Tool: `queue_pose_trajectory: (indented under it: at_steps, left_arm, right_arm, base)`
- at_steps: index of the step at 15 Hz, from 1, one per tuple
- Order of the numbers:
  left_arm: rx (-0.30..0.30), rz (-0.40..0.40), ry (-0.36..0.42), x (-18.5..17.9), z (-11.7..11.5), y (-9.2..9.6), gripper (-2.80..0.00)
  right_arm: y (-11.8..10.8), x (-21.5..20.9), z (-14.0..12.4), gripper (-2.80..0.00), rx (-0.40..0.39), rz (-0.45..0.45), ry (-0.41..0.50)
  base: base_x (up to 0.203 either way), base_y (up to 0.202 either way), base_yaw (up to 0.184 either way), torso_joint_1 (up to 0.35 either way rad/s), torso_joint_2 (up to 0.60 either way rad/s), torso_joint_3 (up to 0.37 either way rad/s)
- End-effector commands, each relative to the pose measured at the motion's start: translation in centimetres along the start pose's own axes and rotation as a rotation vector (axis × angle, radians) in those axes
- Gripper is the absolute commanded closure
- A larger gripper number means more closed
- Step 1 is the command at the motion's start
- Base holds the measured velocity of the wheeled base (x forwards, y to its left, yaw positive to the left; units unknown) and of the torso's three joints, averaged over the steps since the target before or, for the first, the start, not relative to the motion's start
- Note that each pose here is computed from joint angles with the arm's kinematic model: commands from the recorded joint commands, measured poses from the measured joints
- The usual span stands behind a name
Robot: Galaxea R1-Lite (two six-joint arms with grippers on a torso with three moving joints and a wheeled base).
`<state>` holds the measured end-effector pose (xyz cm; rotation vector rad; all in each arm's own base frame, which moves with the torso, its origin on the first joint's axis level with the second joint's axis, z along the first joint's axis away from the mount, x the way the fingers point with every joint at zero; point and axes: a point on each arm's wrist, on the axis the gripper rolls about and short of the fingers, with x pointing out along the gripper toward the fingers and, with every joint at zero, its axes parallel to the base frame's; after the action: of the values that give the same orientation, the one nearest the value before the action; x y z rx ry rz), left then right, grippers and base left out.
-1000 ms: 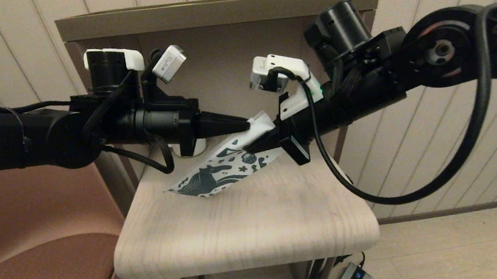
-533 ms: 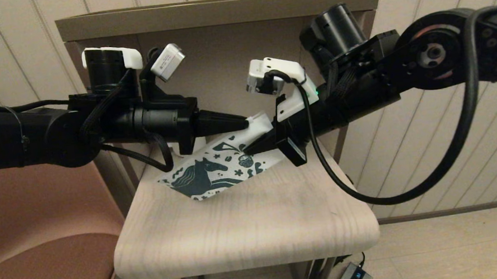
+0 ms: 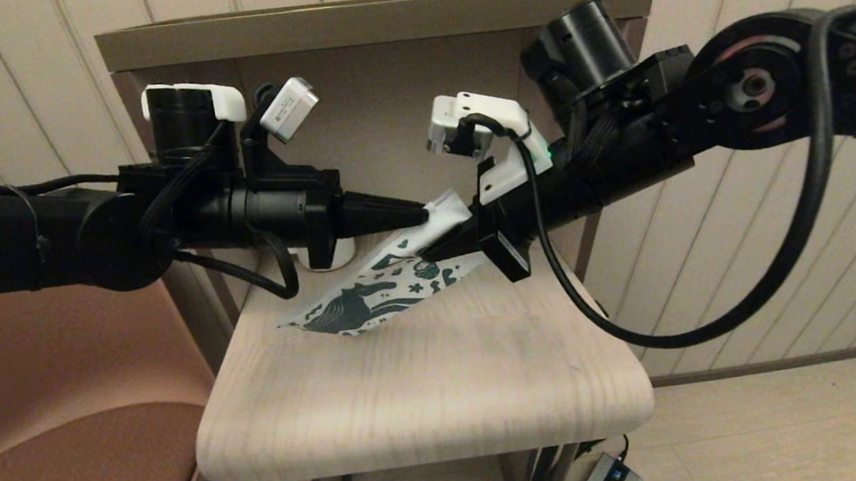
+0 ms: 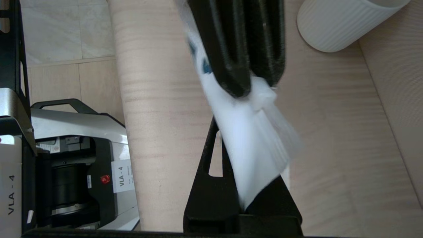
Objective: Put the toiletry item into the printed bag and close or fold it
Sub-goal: Hand it to the other hand
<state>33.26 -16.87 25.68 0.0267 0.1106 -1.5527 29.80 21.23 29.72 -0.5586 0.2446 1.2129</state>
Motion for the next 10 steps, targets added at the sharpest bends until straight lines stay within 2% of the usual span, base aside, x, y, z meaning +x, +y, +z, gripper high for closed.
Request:
queue_pose_trajectory:
  at_steps: [1, 10]
  left_arm:
    - [0.000, -0.006, 0.000, 0.06, -0.12, 0.14, 0.00]
    - [0.010, -0.005, -0.005, -0.03, 0.25, -0.01, 0.00]
  right_arm:
    - [-0.01, -0.48, 0.15, 0.00, -0.005, -0.005, -0.007]
    - [0.10, 0.41, -0.30, 0.00, 0.005, 0.014, 0.010]
  base:
    - [0.000, 0.000, 0.000, 0.000, 0.00, 0.000]
    - [0.000, 0.000, 0.000, 0.000, 0.00, 0.000]
